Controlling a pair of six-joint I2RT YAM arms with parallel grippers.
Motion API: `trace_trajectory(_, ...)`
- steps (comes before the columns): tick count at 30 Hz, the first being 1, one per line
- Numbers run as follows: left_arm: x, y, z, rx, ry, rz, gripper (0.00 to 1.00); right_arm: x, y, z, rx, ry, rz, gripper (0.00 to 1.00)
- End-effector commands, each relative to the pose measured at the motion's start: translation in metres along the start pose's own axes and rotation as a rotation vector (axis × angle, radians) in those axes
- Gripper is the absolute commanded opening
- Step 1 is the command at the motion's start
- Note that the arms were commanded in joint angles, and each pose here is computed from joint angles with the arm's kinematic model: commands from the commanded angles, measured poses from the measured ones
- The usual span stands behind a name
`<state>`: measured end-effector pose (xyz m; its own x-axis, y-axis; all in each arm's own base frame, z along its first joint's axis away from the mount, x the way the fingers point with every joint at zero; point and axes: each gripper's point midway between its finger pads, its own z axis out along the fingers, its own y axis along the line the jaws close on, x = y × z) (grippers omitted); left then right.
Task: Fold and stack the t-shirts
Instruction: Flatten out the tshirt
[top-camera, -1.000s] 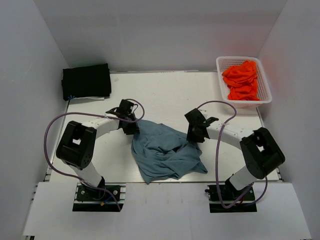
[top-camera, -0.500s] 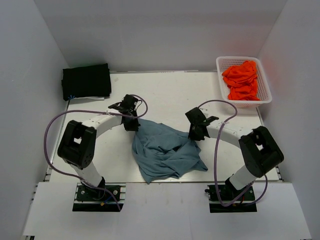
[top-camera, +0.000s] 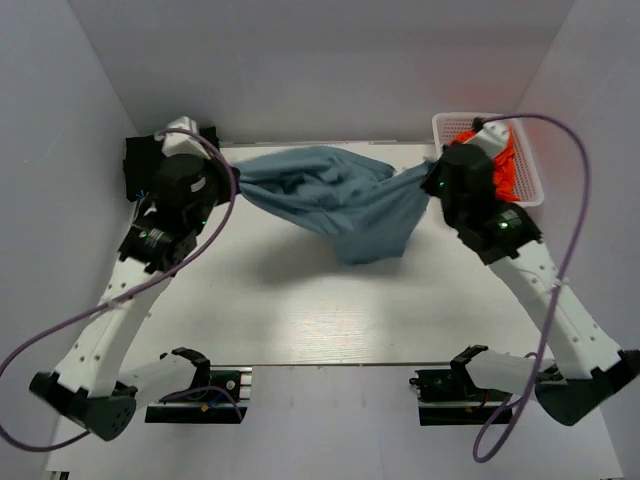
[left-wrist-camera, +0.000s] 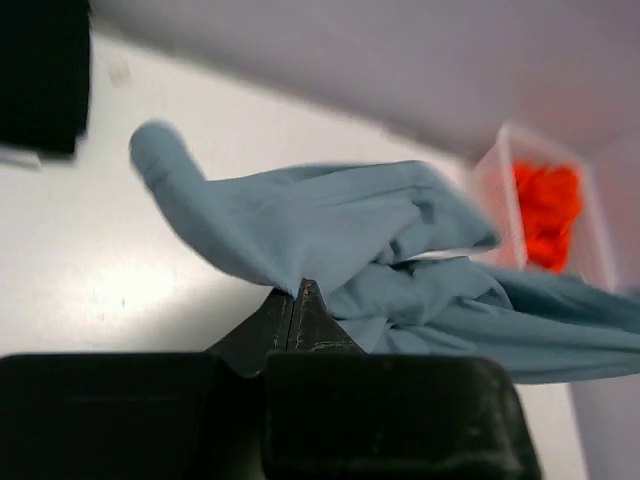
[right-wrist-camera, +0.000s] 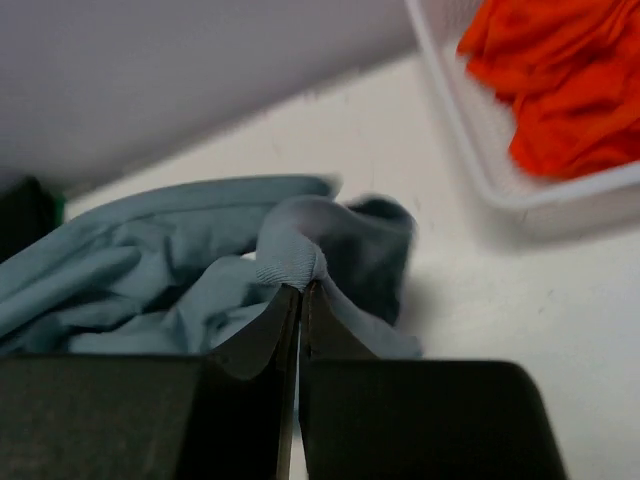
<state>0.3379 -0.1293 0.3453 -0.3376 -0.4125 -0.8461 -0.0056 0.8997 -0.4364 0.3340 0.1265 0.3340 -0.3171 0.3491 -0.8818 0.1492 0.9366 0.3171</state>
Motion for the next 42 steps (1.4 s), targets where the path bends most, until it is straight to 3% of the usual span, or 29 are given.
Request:
trace_trajectory(1,-0.076,0.003,-0.044,-0.033,-0.255,-0.066,0.0,-0.082,-0.019,-0.038,0.07,-0.223,0.007,0.0)
trace_trajectory(7,-0.135,0.03,-0.107,-0.157,-0.468,-0.158,0.0,-0.176,-0.034,-0.103,0.074,-0.507,0.06,0.0)
trace_trajectory(14,-0.182,0.038,-0.174,-0.156,-0.634,-0.254,0.0,-0.242,-0.051,-0.177,0.033,-0.691,0.064,0.0)
trace_trajectory(19,-0.202,0.037,-0.22,-0.072,-0.716,-0.309,0.0,-0.263,-0.06,-0.228,-0.086,-0.783,0.101,0.0)
trace_trajectory(25,-0.203,0.025,-0.242,0.044,-0.718,-0.301,0.0,-0.261,-0.067,-0.249,-0.146,-0.809,0.119,0.0)
trace_trajectory(29,-0.199,0.026,-0.237,0.039,-0.702,-0.319,0.0,-0.255,-0.063,-0.243,-0.155,-0.792,0.107,0.0)
trace_trajectory(35,-0.178,0.036,-0.2,-0.063,-0.635,-0.316,0.0,-0.229,-0.049,-0.195,-0.105,-0.703,0.075,0.0)
trace_trajectory(42,-0.117,0.07,-0.102,-0.36,-0.471,-0.25,0.0,-0.168,-0.037,-0.106,0.02,-0.574,0.019,0.0)
